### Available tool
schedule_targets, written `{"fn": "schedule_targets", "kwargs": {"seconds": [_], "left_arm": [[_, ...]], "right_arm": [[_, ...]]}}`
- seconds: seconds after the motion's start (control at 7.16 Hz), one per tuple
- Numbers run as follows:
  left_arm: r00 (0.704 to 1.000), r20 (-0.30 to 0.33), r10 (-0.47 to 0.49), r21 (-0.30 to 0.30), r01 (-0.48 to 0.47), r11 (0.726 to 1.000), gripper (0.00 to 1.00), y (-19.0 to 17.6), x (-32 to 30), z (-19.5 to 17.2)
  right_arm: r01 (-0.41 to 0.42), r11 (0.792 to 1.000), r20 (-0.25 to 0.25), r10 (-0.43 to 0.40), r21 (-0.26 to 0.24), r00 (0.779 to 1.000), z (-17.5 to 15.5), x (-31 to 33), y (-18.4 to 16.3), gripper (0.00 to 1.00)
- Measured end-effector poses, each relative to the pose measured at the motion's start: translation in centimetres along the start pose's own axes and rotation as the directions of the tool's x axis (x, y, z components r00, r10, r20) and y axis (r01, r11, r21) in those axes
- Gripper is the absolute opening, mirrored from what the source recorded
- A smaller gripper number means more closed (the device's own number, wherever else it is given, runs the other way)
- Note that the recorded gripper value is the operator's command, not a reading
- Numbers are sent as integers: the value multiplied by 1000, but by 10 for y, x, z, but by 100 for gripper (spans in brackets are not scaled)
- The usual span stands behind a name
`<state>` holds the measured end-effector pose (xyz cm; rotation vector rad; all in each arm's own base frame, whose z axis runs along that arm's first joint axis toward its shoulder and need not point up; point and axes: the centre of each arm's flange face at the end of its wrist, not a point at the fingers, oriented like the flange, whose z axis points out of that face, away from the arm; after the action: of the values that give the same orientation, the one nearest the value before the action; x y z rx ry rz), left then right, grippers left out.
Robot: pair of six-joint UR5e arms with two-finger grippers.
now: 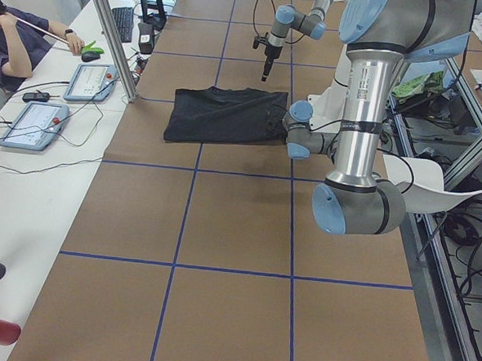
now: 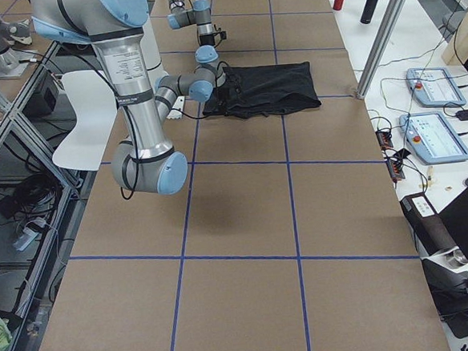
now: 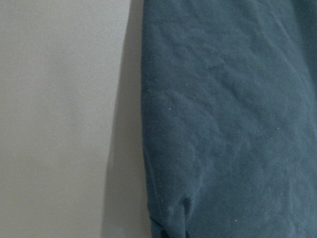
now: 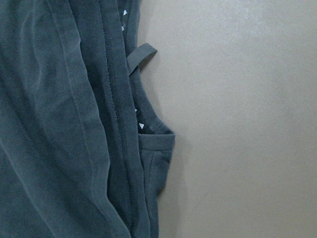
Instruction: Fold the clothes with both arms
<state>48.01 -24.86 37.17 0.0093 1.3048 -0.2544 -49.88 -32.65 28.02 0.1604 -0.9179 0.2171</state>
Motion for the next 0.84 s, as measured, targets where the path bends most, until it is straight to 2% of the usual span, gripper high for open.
{"fn": "schedule_targets", "kwargs": {"seconds": [0.28, 0.56, 0.84], "left_arm": [[1000, -1, 0, 0, 0, 1000, 0, 0, 0, 0], [1000, -1, 0, -1, 0, 1000, 0, 0, 1, 0], [1000, -1, 0, -2, 0, 1000, 0, 1, 0, 0]], "right_arm": [[-34, 999, -8, 35, 23, 999, 19, -23, 7, 97], [-25, 999, -18, 26, 35, 1000, 30, -30, 22, 95], [-8, 999, -41, 10, 49, 999, 43, -29, 35, 80]]}}
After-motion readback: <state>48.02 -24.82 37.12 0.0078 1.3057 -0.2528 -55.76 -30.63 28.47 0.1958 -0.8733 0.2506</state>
